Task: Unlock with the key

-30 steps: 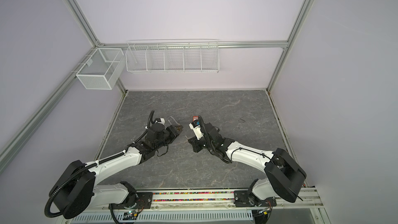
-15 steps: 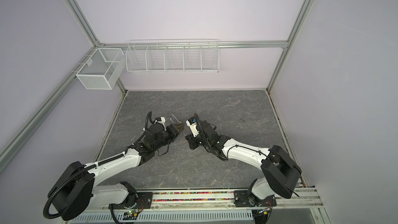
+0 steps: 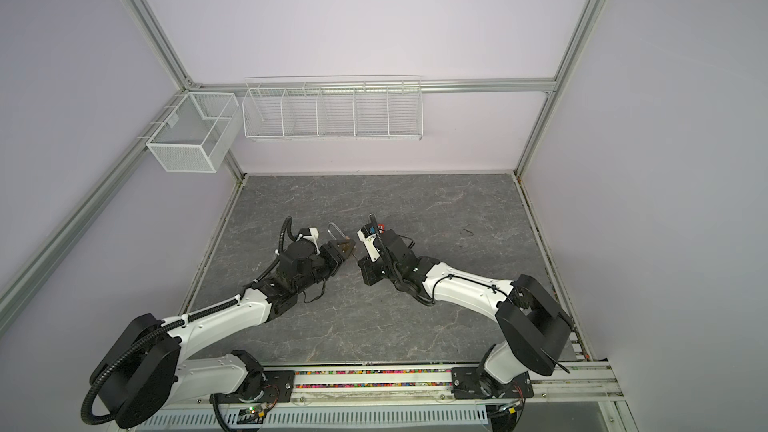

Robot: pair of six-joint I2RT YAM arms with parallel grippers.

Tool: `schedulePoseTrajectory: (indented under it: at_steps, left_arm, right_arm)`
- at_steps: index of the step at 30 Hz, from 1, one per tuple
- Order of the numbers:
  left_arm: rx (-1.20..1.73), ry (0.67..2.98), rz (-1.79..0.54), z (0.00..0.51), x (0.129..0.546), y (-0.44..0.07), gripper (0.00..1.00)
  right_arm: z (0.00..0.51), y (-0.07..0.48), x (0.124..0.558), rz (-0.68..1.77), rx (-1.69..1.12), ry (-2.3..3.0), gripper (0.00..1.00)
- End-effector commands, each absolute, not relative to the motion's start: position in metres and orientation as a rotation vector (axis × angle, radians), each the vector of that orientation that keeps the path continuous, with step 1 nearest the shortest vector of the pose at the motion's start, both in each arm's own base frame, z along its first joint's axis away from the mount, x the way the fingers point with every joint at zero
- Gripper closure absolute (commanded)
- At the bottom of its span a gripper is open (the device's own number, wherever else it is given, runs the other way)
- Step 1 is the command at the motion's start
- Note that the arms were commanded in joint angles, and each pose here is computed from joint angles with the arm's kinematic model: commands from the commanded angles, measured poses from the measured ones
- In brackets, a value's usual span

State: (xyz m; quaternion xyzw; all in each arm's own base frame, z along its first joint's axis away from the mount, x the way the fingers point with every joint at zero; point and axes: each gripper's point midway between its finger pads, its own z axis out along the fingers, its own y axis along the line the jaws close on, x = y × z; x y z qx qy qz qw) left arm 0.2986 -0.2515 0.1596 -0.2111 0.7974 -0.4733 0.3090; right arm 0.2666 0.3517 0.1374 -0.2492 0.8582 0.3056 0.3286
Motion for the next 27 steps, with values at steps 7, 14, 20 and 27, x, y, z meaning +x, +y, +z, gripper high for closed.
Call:
schedulePoseTrajectory:
  at_steps: [7,14,20,27]
  left_arm:
    - [-0.509,2.014,-1.320,0.187,0.299,-0.257,1.00]
    - [-0.506,2.027,-1.289,0.181,0.299,-0.256,1.00]
    - [-0.518,2.041,-1.217,0.173,0.300,-0.249,1.00]
    - [-0.535,2.026,-1.185,0.171,0.300,-0.241,1.00]
  right_arm:
    - [0.149,0.356,0.271,0.805,-0.632,2.233,0.93]
    - [0.153,0.357,0.271,0.810,-0.634,2.227,0.94]
    - [0.157,0.357,0.269,0.821,-0.640,2.221,0.93]
    - [0.160,0.356,0.268,0.824,-0.644,2.216,0.93]
